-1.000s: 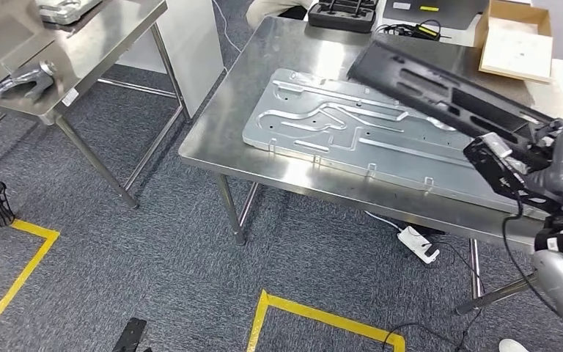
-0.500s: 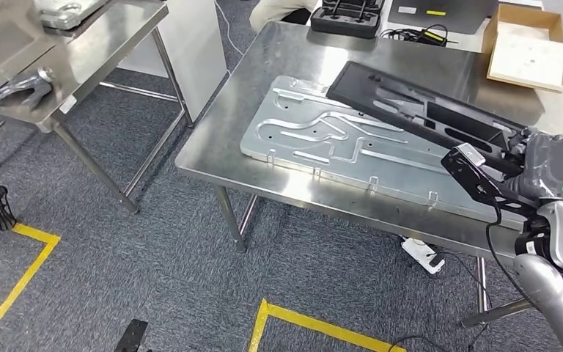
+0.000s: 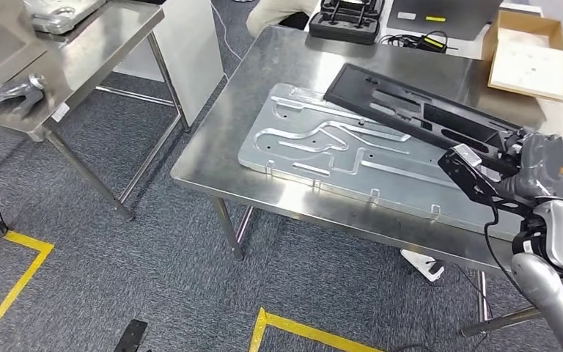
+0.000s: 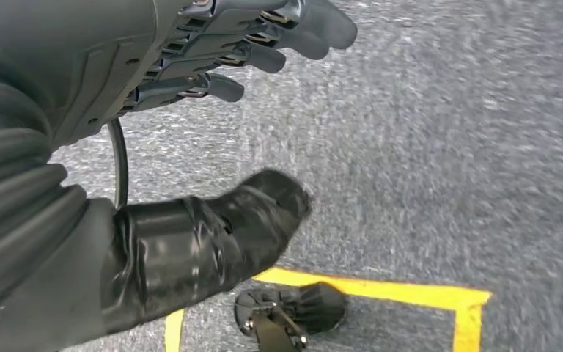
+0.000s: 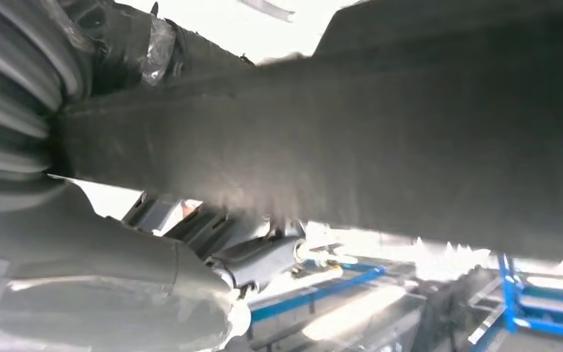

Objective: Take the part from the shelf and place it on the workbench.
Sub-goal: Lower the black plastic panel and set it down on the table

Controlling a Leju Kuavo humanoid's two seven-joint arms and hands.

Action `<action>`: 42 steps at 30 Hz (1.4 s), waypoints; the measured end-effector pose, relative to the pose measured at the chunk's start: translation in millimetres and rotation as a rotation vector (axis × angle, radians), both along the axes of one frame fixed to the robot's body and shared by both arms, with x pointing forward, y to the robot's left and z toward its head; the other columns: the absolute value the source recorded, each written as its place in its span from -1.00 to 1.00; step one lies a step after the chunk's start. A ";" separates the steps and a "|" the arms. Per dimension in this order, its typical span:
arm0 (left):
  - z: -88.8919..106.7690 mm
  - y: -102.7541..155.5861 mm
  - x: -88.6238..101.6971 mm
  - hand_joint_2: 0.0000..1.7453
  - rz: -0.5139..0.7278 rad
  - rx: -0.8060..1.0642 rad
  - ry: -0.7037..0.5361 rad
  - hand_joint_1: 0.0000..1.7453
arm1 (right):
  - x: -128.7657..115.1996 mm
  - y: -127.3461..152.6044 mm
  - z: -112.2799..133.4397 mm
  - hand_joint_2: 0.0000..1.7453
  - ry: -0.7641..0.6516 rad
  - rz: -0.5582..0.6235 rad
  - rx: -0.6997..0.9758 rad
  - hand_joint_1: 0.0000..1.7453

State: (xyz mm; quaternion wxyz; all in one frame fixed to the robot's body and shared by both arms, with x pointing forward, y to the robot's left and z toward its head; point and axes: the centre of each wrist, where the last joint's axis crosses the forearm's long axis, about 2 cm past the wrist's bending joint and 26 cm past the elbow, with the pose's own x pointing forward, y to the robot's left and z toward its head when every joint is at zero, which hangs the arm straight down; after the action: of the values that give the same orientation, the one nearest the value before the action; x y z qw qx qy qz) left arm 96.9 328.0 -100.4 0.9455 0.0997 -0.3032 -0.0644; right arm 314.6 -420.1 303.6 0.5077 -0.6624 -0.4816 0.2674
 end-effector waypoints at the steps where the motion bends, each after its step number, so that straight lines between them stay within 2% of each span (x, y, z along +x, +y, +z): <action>1: -0.1 -0.1 -0.3 1.00 0.000 0.000 0.000 -1.00 | -0.1 0.0 -0.4 1.00 0.002 0.001 -0.002 1.00; 13: 0.0 -0.2 0.3 1.00 0.003 -0.005 -0.001 -1.00 | 0.7 -3.2 -6.8 1.00 0.033 -0.005 -0.007 1.00; 28: 0.1 0.5 0.4 1.00 0.017 -0.006 -0.007 -1.00 | -2.0 -10.1 -29.2 1.00 0.110 -0.026 0.003 1.00; 34: -0.1 0.2 -0.2 1.00 0.006 -0.017 -0.042 -1.00 | -3.3 -14.8 -36.6 1.00 0.140 -0.038 0.011 1.00; 39: 1.3 -0.9 6.7 1.00 -0.009 -0.085 -0.098 -1.00 | -2.6 -20.1 -44.0 1.00 0.181 -0.051 0.039 1.00; 42: 2.1 -1.0 10.2 1.00 -0.017 -0.097 -0.112 -1.00 | -1.7 -23.0 -47.7 -0.50 0.199 -0.060 0.050 -0.50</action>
State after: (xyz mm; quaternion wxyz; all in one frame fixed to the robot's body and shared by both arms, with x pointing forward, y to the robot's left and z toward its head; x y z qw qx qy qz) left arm 107.1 327.0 -98.3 0.9302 0.0547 -0.3593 -0.0521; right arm 312.8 -443.1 255.8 0.5774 -0.6338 -0.4151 0.3044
